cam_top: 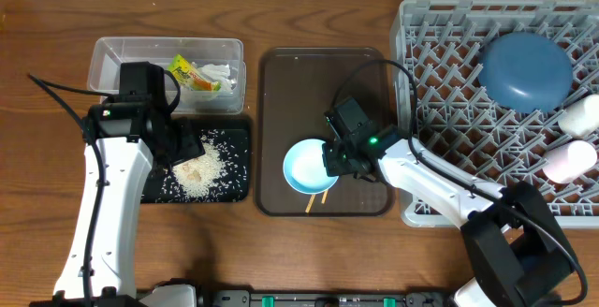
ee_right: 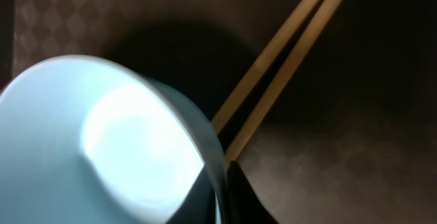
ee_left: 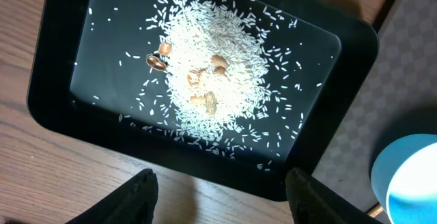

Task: Sort waste into correct bins and load items into the dishwasher rack
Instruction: 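Grasp the light-blue bowl on the brown tray with the right gripper, then carry the light-blue bowl into the rack and release it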

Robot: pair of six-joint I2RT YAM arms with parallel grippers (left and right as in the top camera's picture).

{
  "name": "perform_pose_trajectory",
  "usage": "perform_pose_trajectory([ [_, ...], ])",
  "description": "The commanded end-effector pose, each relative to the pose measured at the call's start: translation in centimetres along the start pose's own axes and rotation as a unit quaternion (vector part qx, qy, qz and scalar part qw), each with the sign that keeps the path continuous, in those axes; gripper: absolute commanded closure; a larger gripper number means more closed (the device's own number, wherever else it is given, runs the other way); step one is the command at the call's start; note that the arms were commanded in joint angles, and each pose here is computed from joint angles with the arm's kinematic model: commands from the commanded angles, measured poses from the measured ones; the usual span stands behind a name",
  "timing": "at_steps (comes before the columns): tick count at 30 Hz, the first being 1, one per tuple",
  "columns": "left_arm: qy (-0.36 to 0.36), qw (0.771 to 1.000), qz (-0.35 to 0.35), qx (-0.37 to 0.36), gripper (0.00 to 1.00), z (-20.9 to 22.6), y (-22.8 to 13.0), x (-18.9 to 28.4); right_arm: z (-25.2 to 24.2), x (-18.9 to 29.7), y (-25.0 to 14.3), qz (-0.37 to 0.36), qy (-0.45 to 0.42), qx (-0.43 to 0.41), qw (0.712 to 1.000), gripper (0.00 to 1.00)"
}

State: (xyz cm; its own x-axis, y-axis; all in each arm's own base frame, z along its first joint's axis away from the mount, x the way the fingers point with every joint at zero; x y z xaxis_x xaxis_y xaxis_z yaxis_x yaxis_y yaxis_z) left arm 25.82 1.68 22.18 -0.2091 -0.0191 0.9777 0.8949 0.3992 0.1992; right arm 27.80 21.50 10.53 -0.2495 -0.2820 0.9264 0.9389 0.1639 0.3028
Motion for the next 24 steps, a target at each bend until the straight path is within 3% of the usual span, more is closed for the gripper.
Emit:
perform_pose_trajectory([
  [1, 0.003, 1.000, 0.001, 0.005, 0.36, 0.1, 0.1, 0.0, 0.4, -0.3, -0.1, -0.003, -0.001, -0.002, 1.000, 0.99],
  [7, 0.003, 1.000, 0.001, 0.005, 0.36, 0.1, 0.1, 0.0, 0.3, 3.5, 3.6, -0.074, 0.008, 0.044, 0.996, 0.99],
  [12, 0.003, 1.000, 0.001, 0.005, 0.36, 0.1, 0.1, 0.0, -3.2, 10.3, 8.6, -0.192, -0.099, 0.065, 0.974, 0.99],
  [18, 0.003, 1.000, 0.001, 0.005, 0.36, 0.1, 0.1, 0.0, -9.4, 17.3, 12.6, -0.282, -0.329, 0.115, 0.894, 0.99],
  [20, 0.003, 1.000, 0.000, 0.005, 0.36, 0.1, 0.1, 0.0, -11.6, 19.1, 13.7, -0.280, -0.418, 0.150, 0.851, 0.99],
  [24, 0.002, 1.000, -0.004, 0.007, 0.37, 0.1, 0.2, 0.0, -14.0, 21.3, 14.9, -0.250, -0.501, 0.229, 0.796, 0.99],
])
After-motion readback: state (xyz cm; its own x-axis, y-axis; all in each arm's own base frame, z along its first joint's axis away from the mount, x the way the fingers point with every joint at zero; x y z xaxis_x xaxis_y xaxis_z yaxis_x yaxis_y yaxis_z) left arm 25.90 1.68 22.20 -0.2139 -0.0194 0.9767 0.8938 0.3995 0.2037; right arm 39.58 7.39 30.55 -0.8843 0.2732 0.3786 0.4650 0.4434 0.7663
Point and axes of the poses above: each gripper's point midway between its finger pads, its own x axis back along the fingers, its own z axis along the line the jaws close on, y = z × x, the point moved 8 cm from there along x, back along the fingers, and after that the axes turned 1 degree about x, right-handed, at the moved point
